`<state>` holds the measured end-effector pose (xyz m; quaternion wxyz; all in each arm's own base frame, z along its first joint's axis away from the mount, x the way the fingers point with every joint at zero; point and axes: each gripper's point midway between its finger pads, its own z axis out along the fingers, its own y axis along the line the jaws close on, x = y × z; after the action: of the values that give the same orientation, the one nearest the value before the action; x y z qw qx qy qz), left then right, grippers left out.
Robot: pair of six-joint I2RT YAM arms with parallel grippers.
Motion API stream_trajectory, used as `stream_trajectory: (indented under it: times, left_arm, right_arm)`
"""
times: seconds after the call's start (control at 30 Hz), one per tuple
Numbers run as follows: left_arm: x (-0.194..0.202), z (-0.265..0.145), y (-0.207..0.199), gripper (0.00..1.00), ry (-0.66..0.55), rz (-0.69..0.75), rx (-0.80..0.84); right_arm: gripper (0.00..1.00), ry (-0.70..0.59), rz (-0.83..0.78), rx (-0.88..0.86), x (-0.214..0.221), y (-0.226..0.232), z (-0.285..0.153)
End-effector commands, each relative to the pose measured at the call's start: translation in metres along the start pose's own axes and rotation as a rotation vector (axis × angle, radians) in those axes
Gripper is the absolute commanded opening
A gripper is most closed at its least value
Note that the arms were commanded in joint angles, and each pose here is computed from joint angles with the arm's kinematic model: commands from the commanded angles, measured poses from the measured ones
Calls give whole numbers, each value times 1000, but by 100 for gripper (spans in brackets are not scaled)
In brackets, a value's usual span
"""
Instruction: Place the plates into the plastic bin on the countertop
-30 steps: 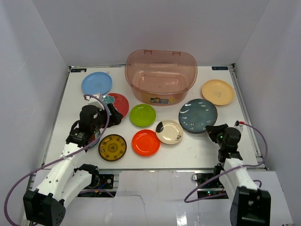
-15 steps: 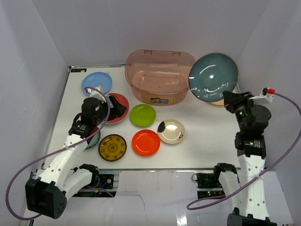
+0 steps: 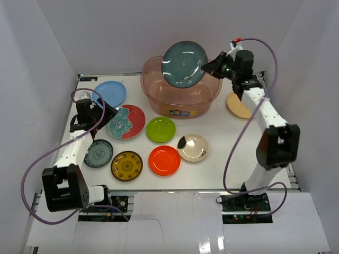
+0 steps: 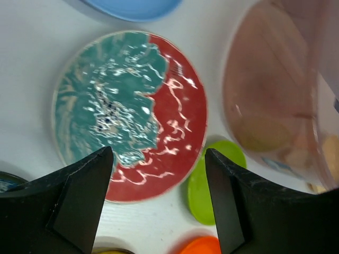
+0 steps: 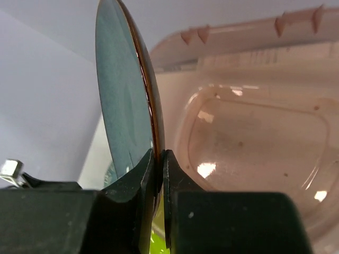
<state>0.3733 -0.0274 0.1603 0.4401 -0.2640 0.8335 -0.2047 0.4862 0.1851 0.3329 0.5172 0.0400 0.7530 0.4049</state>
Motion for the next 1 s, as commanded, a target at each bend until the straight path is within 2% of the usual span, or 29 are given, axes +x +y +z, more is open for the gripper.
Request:
stream_trajectory:
  times: [0.0, 0.03, 0.1, 0.23, 0.4, 0.47, 0.5, 0.53, 0.57, 0.6, 0.63, 0.7, 0.73, 0.8, 0.97]
  left_arm:
    - [-23, 6, 11, 81, -31, -10, -50]
    - [-27, 8, 20, 82, -39, -15, -81]
    - [-26, 14, 38, 83, -26, -2, -135]
    - [-24, 23, 78, 83, 6, -5, -223]
    - [-13, 43, 97, 81, 94, 20, -205]
    - [-3, 54, 106, 80, 151, 19, -198]
    - [0, 58, 106, 79, 160, 23, -184]
    - [7, 64, 108, 78, 189, 21, -171]
    - [8, 66, 107, 78, 194, 25, -154]
    - [8, 70, 106, 77, 188, 28, -131]
    - [12, 72, 101, 76, 204, 23, -93]
    - [16, 78, 99, 75, 216, 27, -49]
    - [21, 80, 94, 74, 240, 21, -13]
    - [31, 87, 97, 71, 272, 10, 9]
    - [51, 96, 104, 51, 334, -24, 32]
  right_arm:
    - [8, -20, -101, -88, -22, 28, 34]
    - [8, -22, -113, -90, -28, 30, 42]
    - [8, 67, -91, -54, 1, 3, 66]
    - [8, 157, -89, -37, 34, -15, 95]
    - [11, 217, -75, 11, 62, -41, 115]
    - [23, 220, -78, 38, 66, -50, 117]
    - [34, 228, -80, 46, 70, -53, 116]
    - [57, 224, -91, 49, 71, -56, 116]
    - [67, 216, -96, 53, 68, -55, 114]
    - [73, 211, -99, 58, 67, -55, 112]
    - [85, 214, -105, 68, 70, -58, 110]
    - [96, 193, -122, 56, 61, -48, 104]
    - [99, 185, -134, 41, 56, -41, 98]
    - [97, 170, -147, 18, 50, -30, 91]
    - [95, 131, -158, -102, 47, 7, 53]
